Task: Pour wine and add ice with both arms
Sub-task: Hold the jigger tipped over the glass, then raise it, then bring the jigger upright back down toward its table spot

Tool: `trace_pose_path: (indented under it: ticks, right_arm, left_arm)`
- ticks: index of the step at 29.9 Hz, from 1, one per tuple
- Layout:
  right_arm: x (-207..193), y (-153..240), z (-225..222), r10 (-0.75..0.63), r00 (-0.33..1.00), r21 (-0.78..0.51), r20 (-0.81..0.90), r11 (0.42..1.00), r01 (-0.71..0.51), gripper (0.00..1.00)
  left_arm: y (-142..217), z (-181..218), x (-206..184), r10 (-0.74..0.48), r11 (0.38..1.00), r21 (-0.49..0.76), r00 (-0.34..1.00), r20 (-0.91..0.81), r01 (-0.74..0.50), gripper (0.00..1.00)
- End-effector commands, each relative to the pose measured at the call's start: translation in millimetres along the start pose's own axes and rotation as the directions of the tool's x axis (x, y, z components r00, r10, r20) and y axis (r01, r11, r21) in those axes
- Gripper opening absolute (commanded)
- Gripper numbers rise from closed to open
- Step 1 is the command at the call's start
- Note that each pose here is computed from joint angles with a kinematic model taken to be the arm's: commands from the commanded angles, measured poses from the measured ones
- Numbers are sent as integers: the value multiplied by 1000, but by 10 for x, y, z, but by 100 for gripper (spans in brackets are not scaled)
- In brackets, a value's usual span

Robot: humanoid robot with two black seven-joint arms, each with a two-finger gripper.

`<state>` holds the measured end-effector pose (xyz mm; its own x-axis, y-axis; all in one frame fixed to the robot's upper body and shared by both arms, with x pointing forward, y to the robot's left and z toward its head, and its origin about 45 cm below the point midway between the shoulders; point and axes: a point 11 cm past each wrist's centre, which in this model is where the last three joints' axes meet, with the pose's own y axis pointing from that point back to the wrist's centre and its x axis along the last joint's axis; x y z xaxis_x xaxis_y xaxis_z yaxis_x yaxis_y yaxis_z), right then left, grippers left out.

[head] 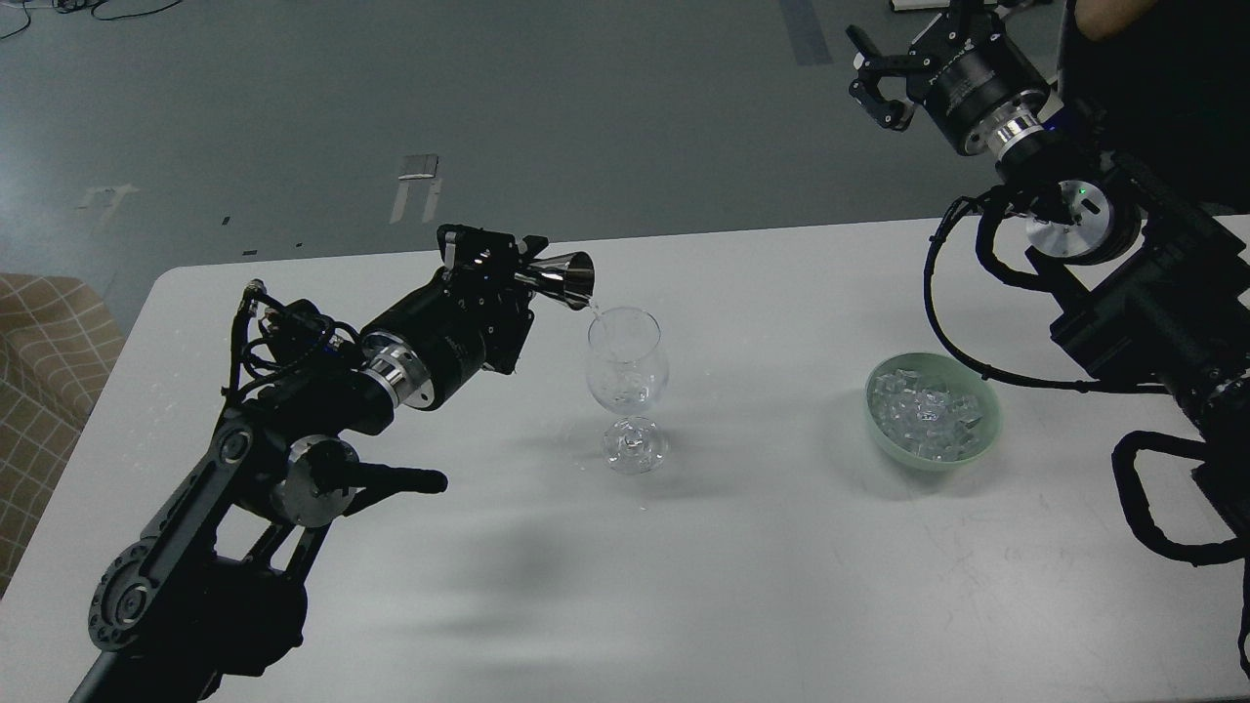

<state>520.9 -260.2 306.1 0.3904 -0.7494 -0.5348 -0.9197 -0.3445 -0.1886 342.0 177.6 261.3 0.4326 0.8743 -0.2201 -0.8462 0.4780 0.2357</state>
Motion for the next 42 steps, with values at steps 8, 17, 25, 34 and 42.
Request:
trace_pose_path:
  ticks: [8,17,25,34,42]
  right_arm:
    - [-7,-5,-5,-2,1000,1,0,1000,2,100]
    - [-2,-3,-11,-1,1000,1,-1,1000,1,100]
    - [13,3,-23,3,1000,3,-4,1000,-2,100]
    - [13,3,-23,3,1000,3,-4,1000,-2,100]
    - [13,3,-23,3,1000,3,-4,1000,-2,100]
  left_arm:
    - [5,45,-28,11,1000,-19,991,130,-8,0]
    - [-26,115,-70,15,1000,-25,967,254,-9,0]
    - [-46,204,-75,33,999,-41,919,392,-19,0]
    - [-31,296,-59,31,999,-46,913,407,-13,0]
    - [45,427,70,-15,997,-80,998,-67,10,0]
